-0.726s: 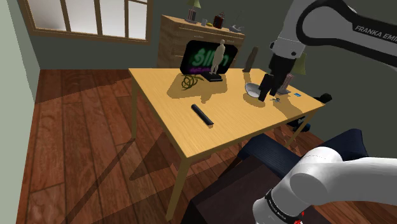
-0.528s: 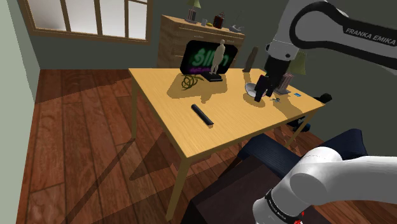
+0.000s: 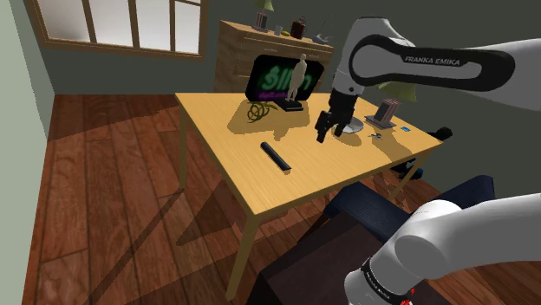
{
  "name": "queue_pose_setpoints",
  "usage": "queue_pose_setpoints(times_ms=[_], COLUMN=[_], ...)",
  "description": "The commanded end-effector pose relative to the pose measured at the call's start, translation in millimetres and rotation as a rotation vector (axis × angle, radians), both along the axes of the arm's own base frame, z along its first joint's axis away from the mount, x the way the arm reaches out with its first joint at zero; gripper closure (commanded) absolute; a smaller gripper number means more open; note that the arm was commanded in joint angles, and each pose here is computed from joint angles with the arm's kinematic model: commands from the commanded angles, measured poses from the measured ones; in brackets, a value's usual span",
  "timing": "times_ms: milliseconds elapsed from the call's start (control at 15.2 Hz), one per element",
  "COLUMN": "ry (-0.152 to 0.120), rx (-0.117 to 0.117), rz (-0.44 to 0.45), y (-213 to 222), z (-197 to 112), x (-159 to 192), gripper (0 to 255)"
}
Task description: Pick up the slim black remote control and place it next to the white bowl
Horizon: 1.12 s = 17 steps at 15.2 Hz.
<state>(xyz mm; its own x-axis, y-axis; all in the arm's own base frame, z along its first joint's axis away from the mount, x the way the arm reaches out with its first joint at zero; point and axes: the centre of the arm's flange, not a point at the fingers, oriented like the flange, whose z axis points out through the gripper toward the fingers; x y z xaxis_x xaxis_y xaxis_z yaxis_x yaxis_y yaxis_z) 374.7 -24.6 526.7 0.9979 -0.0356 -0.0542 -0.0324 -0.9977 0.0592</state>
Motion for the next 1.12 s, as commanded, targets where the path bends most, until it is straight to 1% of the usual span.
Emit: queue_pose_setpoints(times_ms=[0, 1056], ry=[-0.008, -0.053], rx=[-0.003, -0.025], rz=[-0.015, -0.126], y=[4, 3], z=[-19, -150], x=[20, 180], gripper=[0, 0])
